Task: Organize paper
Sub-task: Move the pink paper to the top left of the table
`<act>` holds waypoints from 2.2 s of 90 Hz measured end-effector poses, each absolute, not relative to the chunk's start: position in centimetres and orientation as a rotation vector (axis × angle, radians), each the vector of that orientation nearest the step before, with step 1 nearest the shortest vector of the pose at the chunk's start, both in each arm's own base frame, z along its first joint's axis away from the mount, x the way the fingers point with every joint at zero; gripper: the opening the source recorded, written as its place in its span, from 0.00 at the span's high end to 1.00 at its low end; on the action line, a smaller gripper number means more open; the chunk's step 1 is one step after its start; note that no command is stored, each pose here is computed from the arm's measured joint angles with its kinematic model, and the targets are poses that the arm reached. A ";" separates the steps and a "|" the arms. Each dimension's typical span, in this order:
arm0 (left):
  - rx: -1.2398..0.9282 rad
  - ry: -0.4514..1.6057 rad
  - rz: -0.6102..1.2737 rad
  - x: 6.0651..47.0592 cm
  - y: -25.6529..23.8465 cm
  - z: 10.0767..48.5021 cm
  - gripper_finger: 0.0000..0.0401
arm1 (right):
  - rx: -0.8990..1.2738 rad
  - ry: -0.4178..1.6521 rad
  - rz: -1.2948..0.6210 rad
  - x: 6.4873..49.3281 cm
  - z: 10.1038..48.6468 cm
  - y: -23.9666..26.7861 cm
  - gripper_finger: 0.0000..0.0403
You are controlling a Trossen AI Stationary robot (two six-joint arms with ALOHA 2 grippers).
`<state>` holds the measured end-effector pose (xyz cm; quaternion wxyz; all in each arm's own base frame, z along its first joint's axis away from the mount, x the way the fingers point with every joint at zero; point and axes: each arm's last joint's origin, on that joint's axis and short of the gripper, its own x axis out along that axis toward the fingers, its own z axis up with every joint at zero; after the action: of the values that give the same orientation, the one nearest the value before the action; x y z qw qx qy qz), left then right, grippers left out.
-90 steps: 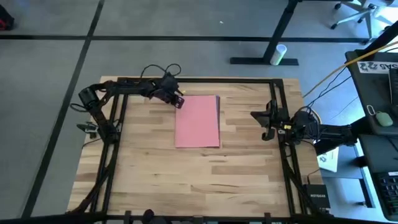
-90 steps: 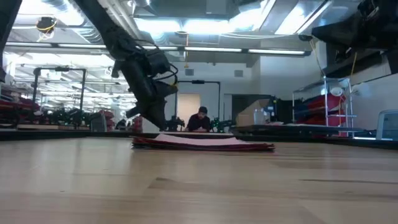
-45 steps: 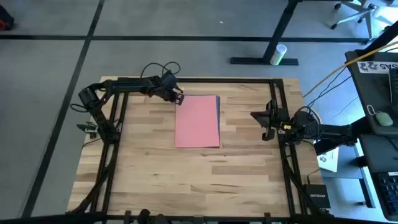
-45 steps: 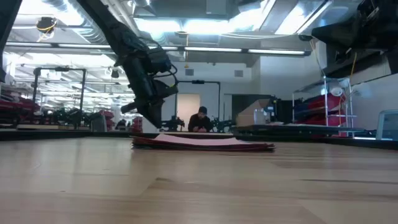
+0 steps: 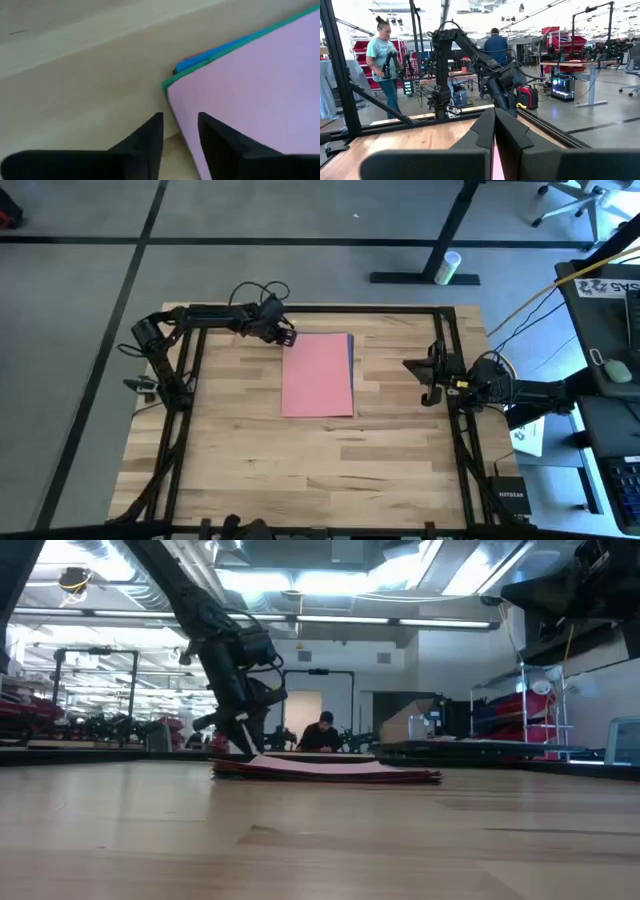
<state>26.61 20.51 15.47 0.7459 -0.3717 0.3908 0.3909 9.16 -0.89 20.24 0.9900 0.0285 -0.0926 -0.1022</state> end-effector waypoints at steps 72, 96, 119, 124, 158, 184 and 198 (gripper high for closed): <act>-0.723 0.892 0.787 26.8 20.4 15.6 0.99 | 0.056 -0.165 -0.206 9.2 20.0 -0.9 1.00; -0.679 0.966 0.761 25.9 19.7 16.7 1.00 | 0.056 -0.164 -0.206 9.2 20.0 -0.9 1.00; -0.579 1.089 0.799 24.0 18.9 18.4 1.00 | 0.056 -0.165 -0.206 9.2 20.0 -0.9 1.00; -0.549 1.146 0.835 23.2 18.8 18.5 1.00 | 0.056 -0.165 -0.206 9.2 20.0 -0.9 1.00; -0.250 1.601 0.916 19.9 17.6 18.6 1.00 | 0.055 -0.164 -0.206 9.2 20.0 -0.9 1.00; -0.245 1.623 0.873 20.0 17.2 18.7 1.00 | 0.056 -0.164 -0.206 9.2 20.0 -0.9 1.00; -0.439 1.480 0.651 21.9 15.8 18.5 1.00 | 0.055 -0.163 -0.206 9.2 20.0 -0.9 1.00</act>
<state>21.93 15.78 18.46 0.6693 -0.1946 0.6564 0.2887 9.20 -0.90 20.03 0.9910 0.0276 -0.0814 -0.1029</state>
